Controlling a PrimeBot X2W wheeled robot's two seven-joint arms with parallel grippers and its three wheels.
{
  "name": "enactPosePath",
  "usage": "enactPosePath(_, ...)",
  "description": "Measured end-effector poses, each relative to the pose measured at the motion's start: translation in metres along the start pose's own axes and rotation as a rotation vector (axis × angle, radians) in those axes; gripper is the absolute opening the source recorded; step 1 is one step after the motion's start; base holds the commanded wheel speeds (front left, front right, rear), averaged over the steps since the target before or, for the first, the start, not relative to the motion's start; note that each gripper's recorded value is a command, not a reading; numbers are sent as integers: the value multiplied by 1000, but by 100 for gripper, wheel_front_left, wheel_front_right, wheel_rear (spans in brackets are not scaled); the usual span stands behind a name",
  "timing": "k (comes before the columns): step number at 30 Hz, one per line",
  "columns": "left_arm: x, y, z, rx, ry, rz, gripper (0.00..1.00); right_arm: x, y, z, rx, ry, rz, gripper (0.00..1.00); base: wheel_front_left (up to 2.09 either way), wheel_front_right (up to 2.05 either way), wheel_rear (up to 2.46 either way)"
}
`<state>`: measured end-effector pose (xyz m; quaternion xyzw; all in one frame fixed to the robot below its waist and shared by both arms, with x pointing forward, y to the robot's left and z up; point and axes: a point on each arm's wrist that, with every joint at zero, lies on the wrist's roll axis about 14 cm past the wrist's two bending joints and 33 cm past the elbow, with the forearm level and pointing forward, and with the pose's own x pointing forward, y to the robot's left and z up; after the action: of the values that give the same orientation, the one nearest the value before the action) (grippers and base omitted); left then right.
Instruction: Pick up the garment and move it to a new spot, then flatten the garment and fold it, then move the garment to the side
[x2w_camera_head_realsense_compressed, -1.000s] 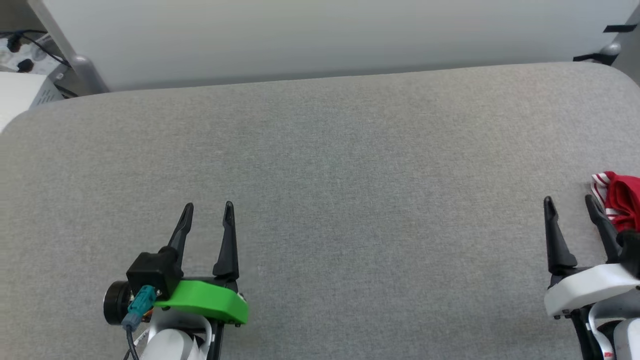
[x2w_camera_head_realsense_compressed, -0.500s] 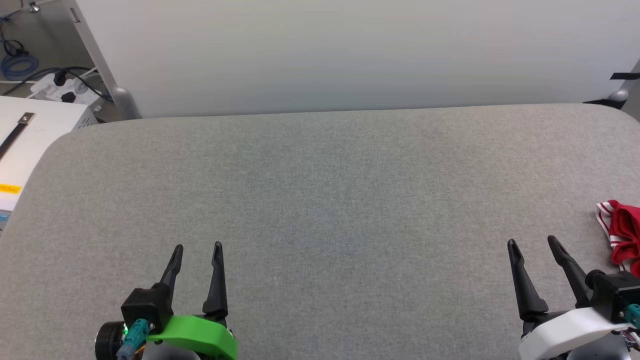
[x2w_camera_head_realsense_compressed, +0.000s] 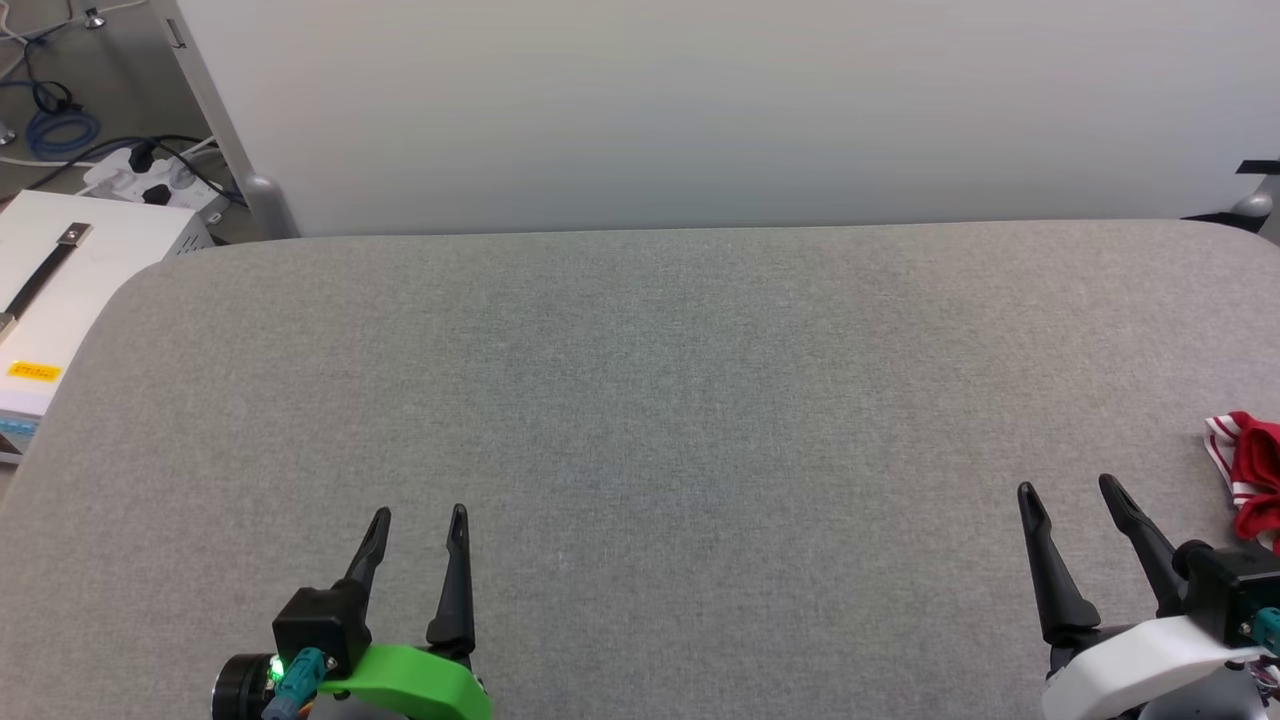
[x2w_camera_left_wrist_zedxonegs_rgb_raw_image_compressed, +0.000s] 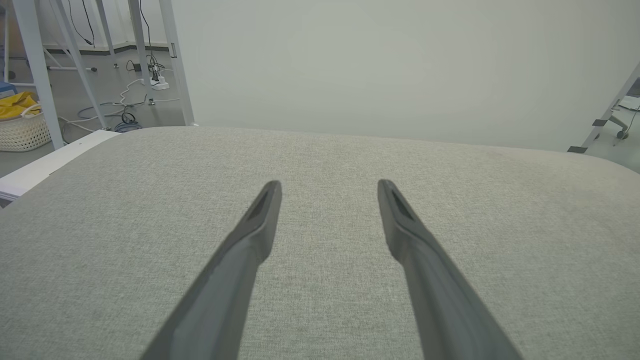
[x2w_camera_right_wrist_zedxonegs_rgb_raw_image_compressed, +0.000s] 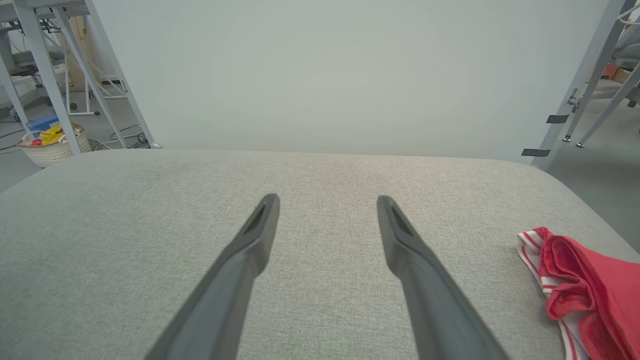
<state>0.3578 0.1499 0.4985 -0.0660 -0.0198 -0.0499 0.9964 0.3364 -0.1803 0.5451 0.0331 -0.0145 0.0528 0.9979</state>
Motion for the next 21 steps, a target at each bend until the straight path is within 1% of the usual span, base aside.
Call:
enactPosePath(17,6,-2,-3,-14,4,3,100,4,-3,-6,-24,26,8,100,0,0,0)
enactPosePath(18,7,-2,-3,-16,3,4,0,5,-3,-6,-25,27,7,0,0,0,0)
enactPosePath(21,7,-3,-3,-17,6,3,0,5,-3,-6,-24,29,7,0,0,0,0)
